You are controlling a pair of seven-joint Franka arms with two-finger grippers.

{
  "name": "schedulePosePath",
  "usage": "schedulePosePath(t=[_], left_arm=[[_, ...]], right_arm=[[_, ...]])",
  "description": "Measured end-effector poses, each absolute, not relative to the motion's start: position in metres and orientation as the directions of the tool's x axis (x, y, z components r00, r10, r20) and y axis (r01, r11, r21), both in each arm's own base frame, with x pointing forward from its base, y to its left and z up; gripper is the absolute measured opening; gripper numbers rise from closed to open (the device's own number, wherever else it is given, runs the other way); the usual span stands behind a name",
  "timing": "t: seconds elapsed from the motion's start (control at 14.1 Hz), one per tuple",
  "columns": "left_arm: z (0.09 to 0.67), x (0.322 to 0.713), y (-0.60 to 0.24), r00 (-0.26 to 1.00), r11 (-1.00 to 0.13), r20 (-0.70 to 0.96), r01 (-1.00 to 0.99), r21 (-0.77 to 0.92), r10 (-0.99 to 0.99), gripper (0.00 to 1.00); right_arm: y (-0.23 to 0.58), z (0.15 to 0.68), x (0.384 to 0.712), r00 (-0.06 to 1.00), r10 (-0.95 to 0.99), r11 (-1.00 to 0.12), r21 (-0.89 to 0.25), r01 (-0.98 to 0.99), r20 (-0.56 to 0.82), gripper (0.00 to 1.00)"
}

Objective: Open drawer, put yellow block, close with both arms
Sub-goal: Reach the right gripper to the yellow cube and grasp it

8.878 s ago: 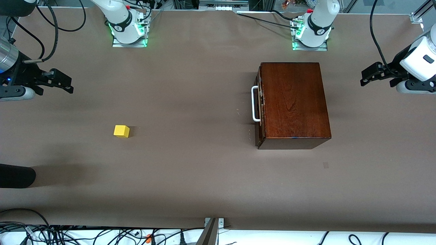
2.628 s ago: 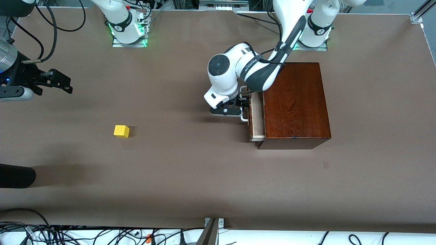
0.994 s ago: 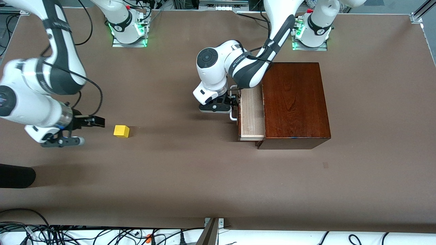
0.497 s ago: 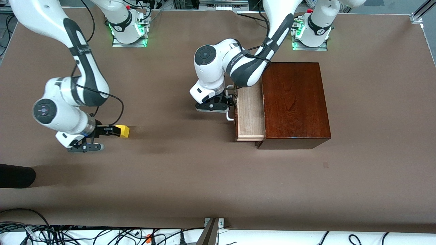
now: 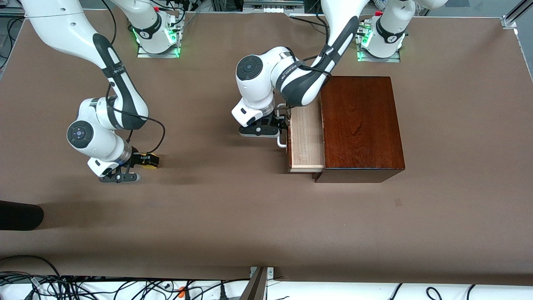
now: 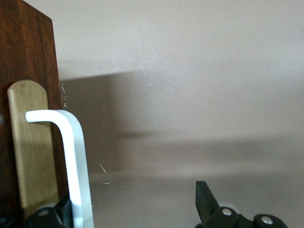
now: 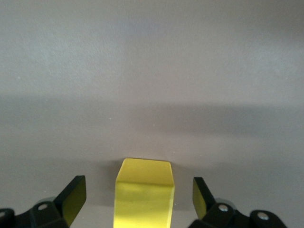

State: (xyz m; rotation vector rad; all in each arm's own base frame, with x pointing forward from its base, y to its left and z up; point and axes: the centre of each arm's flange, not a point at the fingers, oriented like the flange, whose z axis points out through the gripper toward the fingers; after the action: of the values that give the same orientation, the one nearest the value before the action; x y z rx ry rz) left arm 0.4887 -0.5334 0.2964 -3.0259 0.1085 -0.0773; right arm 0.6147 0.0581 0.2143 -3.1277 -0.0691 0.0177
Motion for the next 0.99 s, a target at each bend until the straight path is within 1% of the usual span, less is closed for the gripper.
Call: schedulePosePath(t=[0.07,0.14,0.21,0.36,0.43,0.57,0.64,0.71,0.85,0.99], left_arm=[[0.296,0.489,-0.533,0.996,-0.991,0.047,-0.068,-0.115,-0.074,1.00],[0.296,0.489,-0.533,0.996,-0.991,0.047,-0.068,-0.115,-0.074,1.00],[0.297,0.489,-0.533,0.996,-0.991,0.046,-0.069,-0.115,-0.075,1.00],[0.296,0.488,-0.533,0.994,-0.988,0.041,-0.095,-0.118,-0.101,1.00],[0.296,0.488,-0.533,0.990,-0.984,0.033,-0.129,-0.123,-0.134,1.00],[0.297,0.487,-0.533,0.985,-0.977,0.020,-0.168,-0.127,-0.172,1.00],[0.297,0.487,-0.533,0.985,-0.978,0.017,-0.168,-0.125,-0.171,1.00],[0.298,0.488,-0.532,0.987,-0.980,0.015,-0.158,-0.120,-0.161,1.00],[0.300,0.490,-0.531,0.991,-0.985,0.015,-0.133,-0.113,-0.136,1.00],[0.302,0.491,-0.531,0.992,-0.986,0.017,-0.121,-0.111,-0.123,1.00]], right_arm=[[0.058,0.210,0.611,0.999,0.044,-0.999,-0.013,0.044,-0.013,0.98],[0.058,0.207,0.609,0.999,0.043,-0.999,-0.013,0.043,-0.018,0.95],[0.057,0.205,0.606,0.999,0.043,-0.999,-0.013,0.043,-0.024,0.95],[0.057,0.201,0.603,0.999,0.042,-0.999,-0.013,0.042,-0.026,0.78],[0.057,0.200,0.602,0.999,0.042,-0.999,-0.013,0.042,-0.024,0.78],[0.057,0.200,0.602,0.999,0.042,-0.999,-0.013,0.041,-0.023,0.64],[0.057,0.200,0.602,0.999,0.042,-0.999,-0.013,0.041,-0.023,0.63],[0.057,0.200,0.602,0.999,0.041,-0.999,-0.013,0.041,-0.023,0.60],[0.057,0.200,0.602,0.999,0.041,-0.999,-0.013,0.041,-0.023,0.60],[0.057,0.200,0.602,0.999,0.041,-0.999,-0.013,0.041,-0.023,0.57]])
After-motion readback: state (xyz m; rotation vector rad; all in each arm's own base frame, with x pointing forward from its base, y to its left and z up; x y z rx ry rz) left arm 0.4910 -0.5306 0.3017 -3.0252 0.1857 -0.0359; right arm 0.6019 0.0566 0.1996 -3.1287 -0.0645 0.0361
